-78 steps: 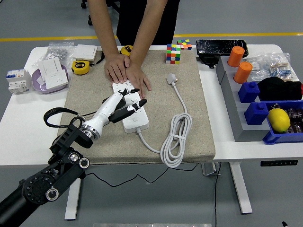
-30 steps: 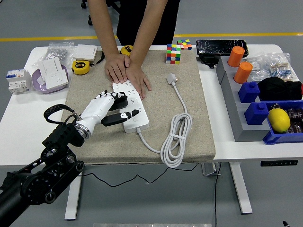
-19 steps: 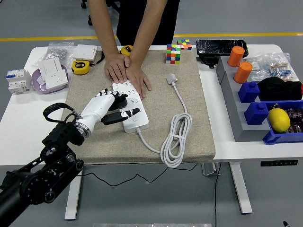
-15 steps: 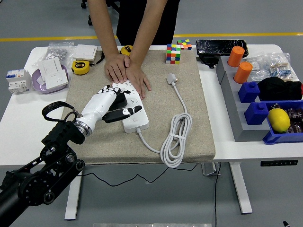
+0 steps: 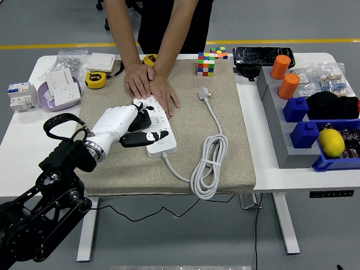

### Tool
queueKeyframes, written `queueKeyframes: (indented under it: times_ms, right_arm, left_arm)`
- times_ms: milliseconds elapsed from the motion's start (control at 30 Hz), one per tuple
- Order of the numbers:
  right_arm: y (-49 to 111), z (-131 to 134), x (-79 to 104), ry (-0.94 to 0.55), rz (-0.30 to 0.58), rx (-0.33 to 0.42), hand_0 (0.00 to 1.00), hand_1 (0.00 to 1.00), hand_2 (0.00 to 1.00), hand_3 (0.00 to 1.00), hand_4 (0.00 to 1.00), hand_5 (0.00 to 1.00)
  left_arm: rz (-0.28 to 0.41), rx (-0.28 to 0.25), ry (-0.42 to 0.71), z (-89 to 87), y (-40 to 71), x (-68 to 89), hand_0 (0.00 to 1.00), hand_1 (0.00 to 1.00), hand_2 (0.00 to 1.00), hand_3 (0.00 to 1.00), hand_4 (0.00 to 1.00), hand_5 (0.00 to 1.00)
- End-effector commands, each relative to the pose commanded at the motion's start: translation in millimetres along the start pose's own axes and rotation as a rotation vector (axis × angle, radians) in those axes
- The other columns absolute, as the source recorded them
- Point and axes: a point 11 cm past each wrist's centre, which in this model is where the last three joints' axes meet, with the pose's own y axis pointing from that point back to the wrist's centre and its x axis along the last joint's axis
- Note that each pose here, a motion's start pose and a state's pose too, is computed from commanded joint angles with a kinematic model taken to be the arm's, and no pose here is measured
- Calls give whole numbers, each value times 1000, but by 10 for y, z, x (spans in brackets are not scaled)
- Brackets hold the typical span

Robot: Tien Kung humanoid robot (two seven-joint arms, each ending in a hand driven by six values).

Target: Pick up the plug,place it near the board,insert it into the board,press the button

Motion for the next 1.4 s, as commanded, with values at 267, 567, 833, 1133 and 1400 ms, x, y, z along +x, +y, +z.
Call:
queueKeyframes:
  times_ms: [267,567,833,1133,1400]
  right_arm:
    - [-2,-25,-5,1,-2,5,976,901,837,854,998,998]
    - [-2,-21,-3,3,-1,4,976,900,835,850,998,998]
    - [-2,-22,-2,2,0,3,977,901,835,850,998,998]
    - [-3,-31,-6,0,-1,6,977,902,835,849,998,998]
    - [-2,-26,-4,0,0,5,977,902,835,849,998,998]
  left_arm:
    - [-103,43,-34,-55,-14,-187,181,51,156,789,587,67]
    - [-172,60,-48,-88,-153,-453,162,39,152,886,504,2]
    - [-197,62,-56,-84,-208,-527,163,38,151,882,507,2]
    - [-234,37,-11,-52,-203,-584,164,38,151,858,506,2]
    - [-242,29,-5,-35,-200,-610,164,38,152,849,509,2]
